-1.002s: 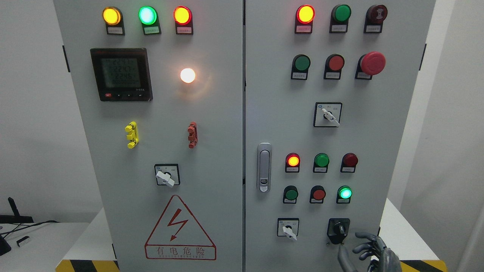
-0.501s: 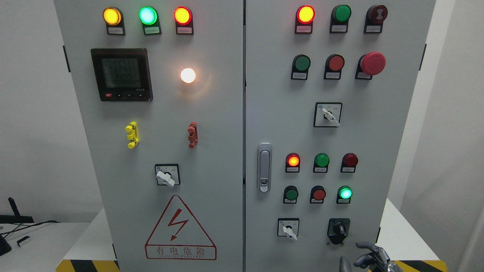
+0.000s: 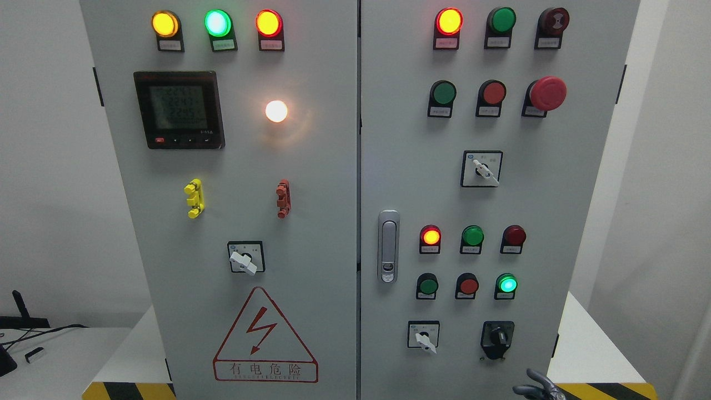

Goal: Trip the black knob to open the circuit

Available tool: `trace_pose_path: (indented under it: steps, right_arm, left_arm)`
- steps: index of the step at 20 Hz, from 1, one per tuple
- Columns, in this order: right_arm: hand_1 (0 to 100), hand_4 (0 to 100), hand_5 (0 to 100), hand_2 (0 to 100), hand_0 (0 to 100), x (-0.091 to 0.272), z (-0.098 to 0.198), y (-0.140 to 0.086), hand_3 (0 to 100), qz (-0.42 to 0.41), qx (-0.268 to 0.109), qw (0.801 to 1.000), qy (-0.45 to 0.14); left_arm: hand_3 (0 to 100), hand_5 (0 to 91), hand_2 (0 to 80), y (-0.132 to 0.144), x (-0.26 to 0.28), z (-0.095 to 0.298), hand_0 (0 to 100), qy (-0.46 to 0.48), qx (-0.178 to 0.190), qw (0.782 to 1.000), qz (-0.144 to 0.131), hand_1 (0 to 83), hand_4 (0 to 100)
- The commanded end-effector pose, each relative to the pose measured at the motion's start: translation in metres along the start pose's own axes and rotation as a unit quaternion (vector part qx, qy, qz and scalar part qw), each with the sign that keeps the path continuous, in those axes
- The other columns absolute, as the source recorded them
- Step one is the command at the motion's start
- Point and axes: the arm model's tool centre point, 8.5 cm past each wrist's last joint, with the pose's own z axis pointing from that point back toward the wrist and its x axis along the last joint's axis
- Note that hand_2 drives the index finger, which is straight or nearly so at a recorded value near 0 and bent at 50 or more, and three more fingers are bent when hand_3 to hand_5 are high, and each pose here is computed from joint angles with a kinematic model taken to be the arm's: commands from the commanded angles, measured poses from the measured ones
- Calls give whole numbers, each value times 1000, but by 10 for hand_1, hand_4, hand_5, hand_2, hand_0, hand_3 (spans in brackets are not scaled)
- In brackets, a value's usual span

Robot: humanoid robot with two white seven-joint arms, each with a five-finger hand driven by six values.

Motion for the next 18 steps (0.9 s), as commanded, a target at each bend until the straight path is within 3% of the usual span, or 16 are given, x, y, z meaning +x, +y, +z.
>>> trace_pose_path:
  steps: [1,5,8,18]
  right_arm:
    - [29,66,91,0,194,8,15,-23,81,-54,26,998,-7]
    - [0,0,9,0,141,3,21,-30,20,-67,35,997,6]
    - [0,0,0,0,122,-1,33,-34,19,-59,54,997,16]
    - [0,0,0,0,106,-1,53,-41,33,-46,67,997,14]
  left_arm:
    - [0,0,0,-1,0,0,120,-1,-3,1000,-15,389,0]
    - [0,0,0,0,0,0,120,0,-2,1000,-15,389,0]
    - [0,0,0,-1,0,0,120,0,-3,1000,-15,389,0]
    - [0,0,0,0,0,0,120,0,-2,1000,-15,389,0]
